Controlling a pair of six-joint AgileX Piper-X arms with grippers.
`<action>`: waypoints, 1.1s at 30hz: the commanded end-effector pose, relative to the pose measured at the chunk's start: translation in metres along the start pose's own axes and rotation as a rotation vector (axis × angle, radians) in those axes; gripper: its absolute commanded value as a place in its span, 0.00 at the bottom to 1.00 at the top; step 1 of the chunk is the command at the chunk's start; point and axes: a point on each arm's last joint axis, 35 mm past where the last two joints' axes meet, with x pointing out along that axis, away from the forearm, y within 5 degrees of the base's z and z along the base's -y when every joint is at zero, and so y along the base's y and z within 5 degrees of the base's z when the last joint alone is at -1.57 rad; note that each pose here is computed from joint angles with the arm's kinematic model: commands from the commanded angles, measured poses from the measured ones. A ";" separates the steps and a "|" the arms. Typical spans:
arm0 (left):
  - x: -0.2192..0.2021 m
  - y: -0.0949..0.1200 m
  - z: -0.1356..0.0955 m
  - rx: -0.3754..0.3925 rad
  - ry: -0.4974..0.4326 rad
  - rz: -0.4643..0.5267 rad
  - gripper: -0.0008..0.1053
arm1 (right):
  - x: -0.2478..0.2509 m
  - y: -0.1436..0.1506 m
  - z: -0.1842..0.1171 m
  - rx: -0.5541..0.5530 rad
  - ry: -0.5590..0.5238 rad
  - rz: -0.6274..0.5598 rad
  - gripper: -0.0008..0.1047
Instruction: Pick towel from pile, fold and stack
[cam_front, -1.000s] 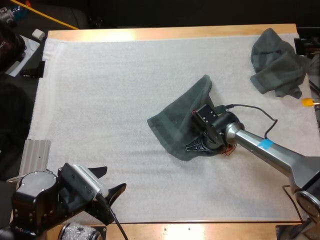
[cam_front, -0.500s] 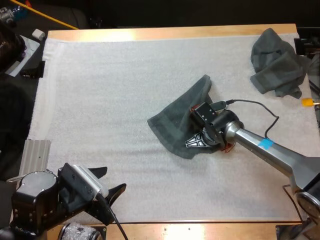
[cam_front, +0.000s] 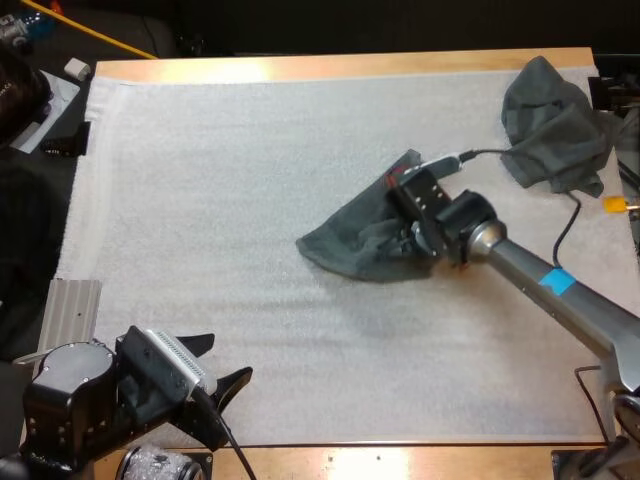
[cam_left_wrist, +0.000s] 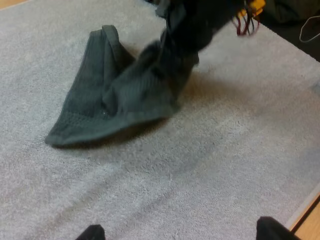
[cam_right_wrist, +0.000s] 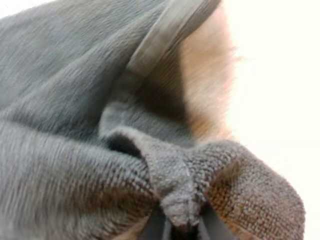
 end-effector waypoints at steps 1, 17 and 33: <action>-0.001 -0.001 0.002 0.005 -0.005 -0.005 0.57 | -0.004 -0.021 0.006 0.026 -0.013 -0.045 0.01; 0.001 0.000 0.003 0.003 -0.004 -0.003 0.57 | 0.000 -0.041 -0.003 0.127 0.049 0.013 0.65; 0.000 -0.001 0.001 -0.001 0.000 -0.009 0.57 | -0.036 -0.052 -0.009 0.132 0.036 0.014 0.57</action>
